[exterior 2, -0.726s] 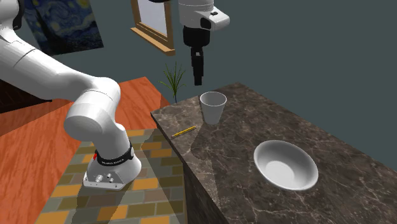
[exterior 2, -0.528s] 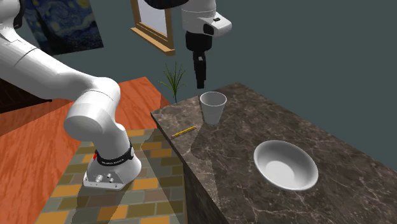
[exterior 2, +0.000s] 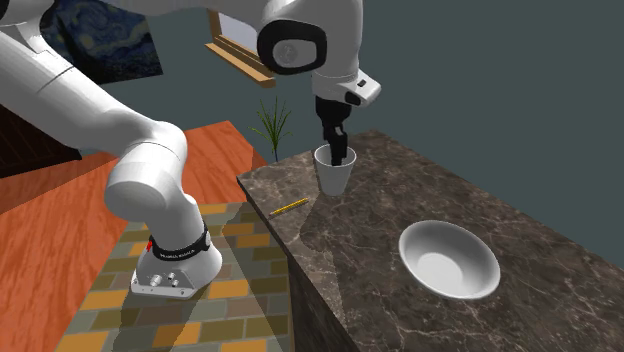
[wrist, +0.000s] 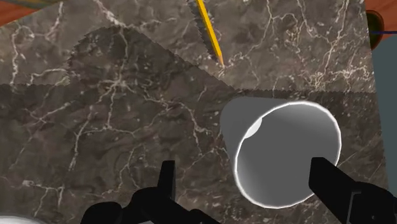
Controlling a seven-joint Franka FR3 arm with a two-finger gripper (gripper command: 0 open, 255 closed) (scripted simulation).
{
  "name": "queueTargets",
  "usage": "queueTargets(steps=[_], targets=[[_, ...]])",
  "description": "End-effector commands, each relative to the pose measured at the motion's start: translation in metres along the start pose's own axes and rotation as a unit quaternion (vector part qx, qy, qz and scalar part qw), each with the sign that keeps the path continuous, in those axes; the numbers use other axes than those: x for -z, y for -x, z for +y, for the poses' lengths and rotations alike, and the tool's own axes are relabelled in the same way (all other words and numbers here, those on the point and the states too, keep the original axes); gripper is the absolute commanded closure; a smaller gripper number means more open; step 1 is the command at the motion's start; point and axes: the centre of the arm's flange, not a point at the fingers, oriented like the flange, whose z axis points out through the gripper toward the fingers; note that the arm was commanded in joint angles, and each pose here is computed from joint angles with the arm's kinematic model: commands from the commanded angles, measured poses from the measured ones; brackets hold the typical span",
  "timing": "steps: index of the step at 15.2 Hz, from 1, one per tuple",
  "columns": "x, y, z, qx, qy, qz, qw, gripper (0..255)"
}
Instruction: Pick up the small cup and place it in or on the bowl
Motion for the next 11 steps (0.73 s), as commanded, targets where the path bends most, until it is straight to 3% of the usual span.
queueTargets(steps=[1, 4, 11], targets=[[-0.023, -0.010, 0.002, 0.012, -0.010, 0.005, 0.9999, 0], [-0.057, -0.027, -0.001, 0.030, -0.024, 0.011, 0.9992, 0], [-0.094, -0.027, -0.003, 0.030, -0.024, 0.011, 0.9992, 0]])
